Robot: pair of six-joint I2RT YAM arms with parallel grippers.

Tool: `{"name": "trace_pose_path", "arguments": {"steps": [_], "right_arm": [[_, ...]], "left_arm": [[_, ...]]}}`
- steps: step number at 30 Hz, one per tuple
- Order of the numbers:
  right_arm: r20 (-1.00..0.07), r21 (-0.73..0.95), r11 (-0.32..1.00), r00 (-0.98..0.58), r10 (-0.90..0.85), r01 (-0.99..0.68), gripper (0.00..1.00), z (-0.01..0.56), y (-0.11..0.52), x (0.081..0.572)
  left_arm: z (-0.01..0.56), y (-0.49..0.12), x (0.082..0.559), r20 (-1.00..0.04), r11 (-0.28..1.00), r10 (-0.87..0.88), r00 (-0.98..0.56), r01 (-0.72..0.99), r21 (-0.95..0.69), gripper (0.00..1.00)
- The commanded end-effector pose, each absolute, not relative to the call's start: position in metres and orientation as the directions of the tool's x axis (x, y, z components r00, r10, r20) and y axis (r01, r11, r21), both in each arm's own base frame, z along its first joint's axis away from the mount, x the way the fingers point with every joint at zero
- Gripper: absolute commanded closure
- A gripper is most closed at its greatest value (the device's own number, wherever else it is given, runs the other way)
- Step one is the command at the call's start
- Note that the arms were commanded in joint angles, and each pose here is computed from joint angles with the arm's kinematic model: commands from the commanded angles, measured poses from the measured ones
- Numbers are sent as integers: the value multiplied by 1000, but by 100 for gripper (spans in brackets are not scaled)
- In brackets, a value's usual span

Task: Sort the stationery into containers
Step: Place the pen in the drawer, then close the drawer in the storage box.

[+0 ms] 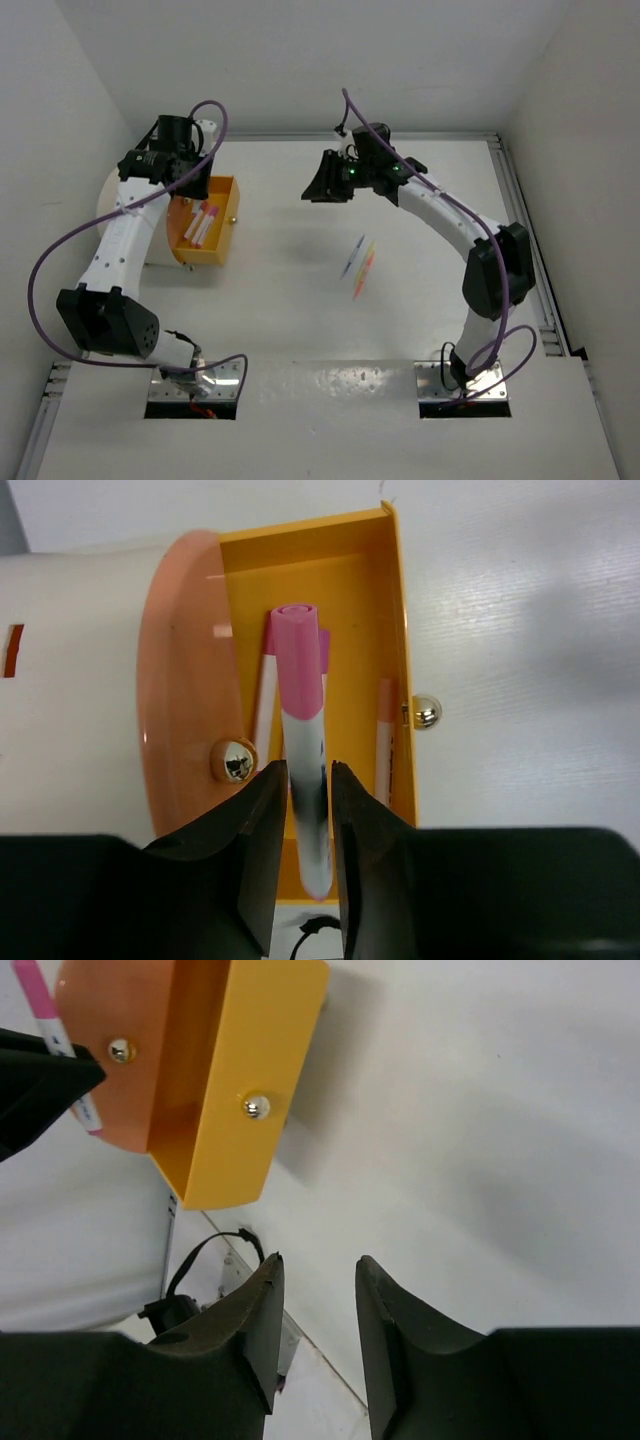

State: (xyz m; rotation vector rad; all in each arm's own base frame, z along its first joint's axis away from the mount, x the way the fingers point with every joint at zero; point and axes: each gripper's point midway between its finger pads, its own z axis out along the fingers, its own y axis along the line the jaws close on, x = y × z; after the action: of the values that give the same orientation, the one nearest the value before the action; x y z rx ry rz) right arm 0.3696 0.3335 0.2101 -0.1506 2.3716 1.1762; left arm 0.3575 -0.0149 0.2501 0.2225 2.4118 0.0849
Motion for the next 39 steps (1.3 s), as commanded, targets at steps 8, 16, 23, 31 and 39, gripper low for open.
{"name": "trace_pose_path", "arguments": {"steps": [8,16,23,31,39], "right_arm": [[-452,744,600,-883,125,-296,66,201,352,375],[-426,767,577,-896,128,-282,71,186,369,382],[-426,799,512,-898,113,-314,71,188,397,386],[-402,818,481,-911,90,-314,80,178,409,381],[-391,852,403,-918,71,-332,84,178,435,374]], "left_arm": [[282,-28,365,-728,978,176,-662,205,50,35],[397,5,357,-871,984,177,-458,91,153,38],[380,65,337,-851,987,138,-506,-5,163,35],[353,122,343,-831,994,74,-552,-22,104,34],[311,141,342,-768,997,56,-638,70,14,34]]}}
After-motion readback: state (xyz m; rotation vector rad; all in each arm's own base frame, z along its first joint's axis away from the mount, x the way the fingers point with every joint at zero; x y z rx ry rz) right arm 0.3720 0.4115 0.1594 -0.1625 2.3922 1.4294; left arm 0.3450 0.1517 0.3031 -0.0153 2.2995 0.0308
